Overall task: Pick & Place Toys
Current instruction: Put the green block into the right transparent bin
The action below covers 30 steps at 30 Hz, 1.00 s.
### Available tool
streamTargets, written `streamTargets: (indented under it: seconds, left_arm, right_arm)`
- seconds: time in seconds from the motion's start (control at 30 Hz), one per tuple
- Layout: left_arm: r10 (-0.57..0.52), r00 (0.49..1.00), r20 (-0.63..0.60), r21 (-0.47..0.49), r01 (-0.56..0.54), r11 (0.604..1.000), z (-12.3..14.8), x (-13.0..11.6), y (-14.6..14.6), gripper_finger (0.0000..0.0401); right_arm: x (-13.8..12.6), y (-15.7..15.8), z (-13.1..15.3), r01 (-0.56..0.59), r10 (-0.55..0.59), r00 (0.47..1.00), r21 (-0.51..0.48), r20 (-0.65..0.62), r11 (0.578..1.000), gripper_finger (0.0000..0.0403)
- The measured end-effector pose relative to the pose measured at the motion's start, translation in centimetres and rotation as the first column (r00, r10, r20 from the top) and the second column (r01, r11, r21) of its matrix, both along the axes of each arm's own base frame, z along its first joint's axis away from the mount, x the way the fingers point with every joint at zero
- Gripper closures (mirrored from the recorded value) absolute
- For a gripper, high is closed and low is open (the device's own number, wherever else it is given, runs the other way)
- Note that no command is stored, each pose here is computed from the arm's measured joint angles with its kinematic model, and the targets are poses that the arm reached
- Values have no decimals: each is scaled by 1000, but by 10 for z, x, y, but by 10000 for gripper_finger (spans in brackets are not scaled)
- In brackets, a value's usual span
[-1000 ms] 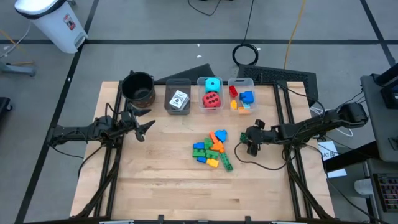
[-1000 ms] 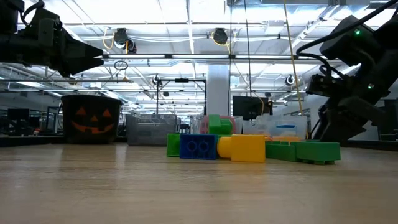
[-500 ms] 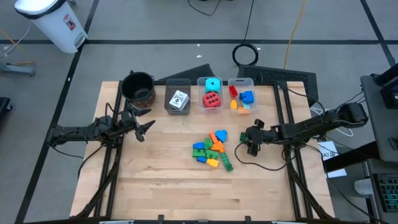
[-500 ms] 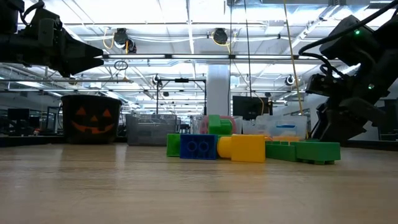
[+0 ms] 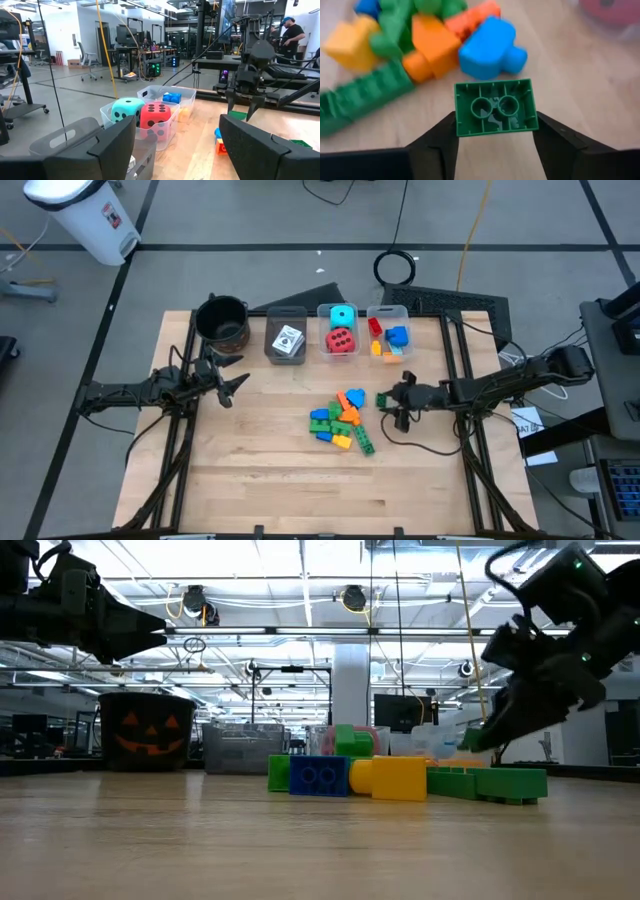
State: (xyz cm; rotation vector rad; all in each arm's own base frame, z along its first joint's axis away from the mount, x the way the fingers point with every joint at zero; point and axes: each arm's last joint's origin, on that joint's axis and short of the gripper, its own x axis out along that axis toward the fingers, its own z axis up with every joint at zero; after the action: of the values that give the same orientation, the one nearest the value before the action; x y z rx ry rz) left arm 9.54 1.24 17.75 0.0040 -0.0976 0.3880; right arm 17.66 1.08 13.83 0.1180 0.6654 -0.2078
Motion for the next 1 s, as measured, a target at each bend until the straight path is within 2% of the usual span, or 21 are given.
streamTargets:
  seconds: [0.23, 0.33, 0.47, 0.77, 1.0]
  left_arm:
    - [1, 1000, 0, 0, -1, 1000, 0, 0, 0, 109]
    - [1, 1000, -1, 0, -1, 1000, 0, 0, 0, 109]
    - [1, 1000, 0, 0, -1, 1000, 0, 0, 0, 109]
    - [1, 1000, 0, 0, -1, 1000, 0, 0, 0, 109]
    - [1, 1000, -1, 0, -1, 1000, 0, 0, 0, 109]
  right_arm:
    - [9, 1, 15, -2, 0, 983, 15, 181, 1000, 216]
    - [12, -1, 20, -4, 5, 973, -3, 229, 1000, 217]
    - [19, -10, 34, 46, -44, 961, 1, 274, 999, 220]
    - [32, -54, 73, 248, -235, 925, -8, 299, 969, 221]
    - [20, -100, 78, 436, -411, 877, -55, 247, 898, 220]
